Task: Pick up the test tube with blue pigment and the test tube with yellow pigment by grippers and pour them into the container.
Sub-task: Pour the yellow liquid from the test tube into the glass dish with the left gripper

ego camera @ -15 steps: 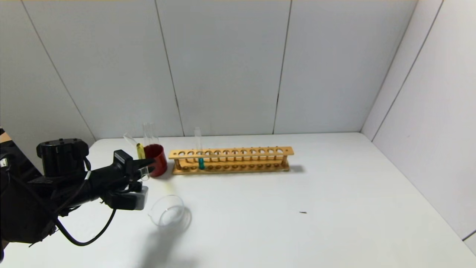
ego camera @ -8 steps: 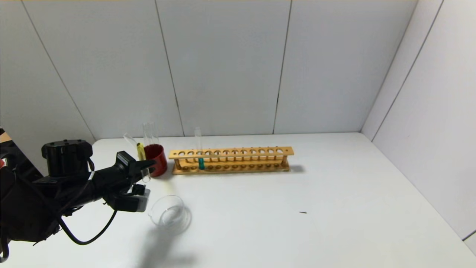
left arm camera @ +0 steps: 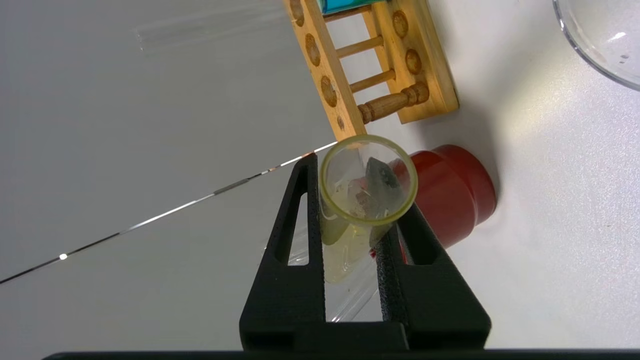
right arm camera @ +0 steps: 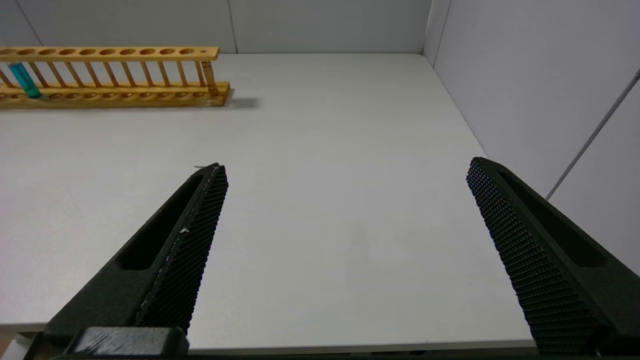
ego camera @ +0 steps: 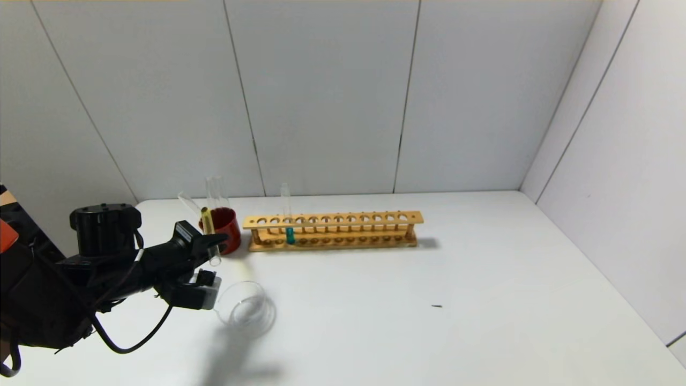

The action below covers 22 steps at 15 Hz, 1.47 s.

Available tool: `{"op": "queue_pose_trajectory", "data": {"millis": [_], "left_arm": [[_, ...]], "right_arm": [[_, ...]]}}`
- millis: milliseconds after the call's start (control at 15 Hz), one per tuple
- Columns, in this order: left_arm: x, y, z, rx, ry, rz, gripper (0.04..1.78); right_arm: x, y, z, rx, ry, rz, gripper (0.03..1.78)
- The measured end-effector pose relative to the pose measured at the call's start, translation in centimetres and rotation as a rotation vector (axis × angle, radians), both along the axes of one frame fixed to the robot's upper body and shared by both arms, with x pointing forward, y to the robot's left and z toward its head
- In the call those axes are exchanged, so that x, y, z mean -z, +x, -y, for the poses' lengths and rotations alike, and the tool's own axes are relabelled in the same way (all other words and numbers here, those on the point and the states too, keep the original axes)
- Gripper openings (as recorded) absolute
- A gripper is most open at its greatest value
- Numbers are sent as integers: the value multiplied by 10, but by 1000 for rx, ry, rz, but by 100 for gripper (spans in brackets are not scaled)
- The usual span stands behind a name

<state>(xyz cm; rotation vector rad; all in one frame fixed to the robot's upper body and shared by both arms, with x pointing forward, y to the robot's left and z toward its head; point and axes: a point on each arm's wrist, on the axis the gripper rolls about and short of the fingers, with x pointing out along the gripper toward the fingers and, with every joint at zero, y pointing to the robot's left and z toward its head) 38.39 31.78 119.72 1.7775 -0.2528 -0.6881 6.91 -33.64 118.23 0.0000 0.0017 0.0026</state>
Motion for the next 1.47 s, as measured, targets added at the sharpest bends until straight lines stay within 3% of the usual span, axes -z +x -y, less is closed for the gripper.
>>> {"op": "queue_pose_trajectory", "data": {"millis": [1467], "left_arm": [[5, 7, 1, 2, 155, 69, 34]], "right_arm": [[0, 0, 0, 0, 0, 0, 175]]}}
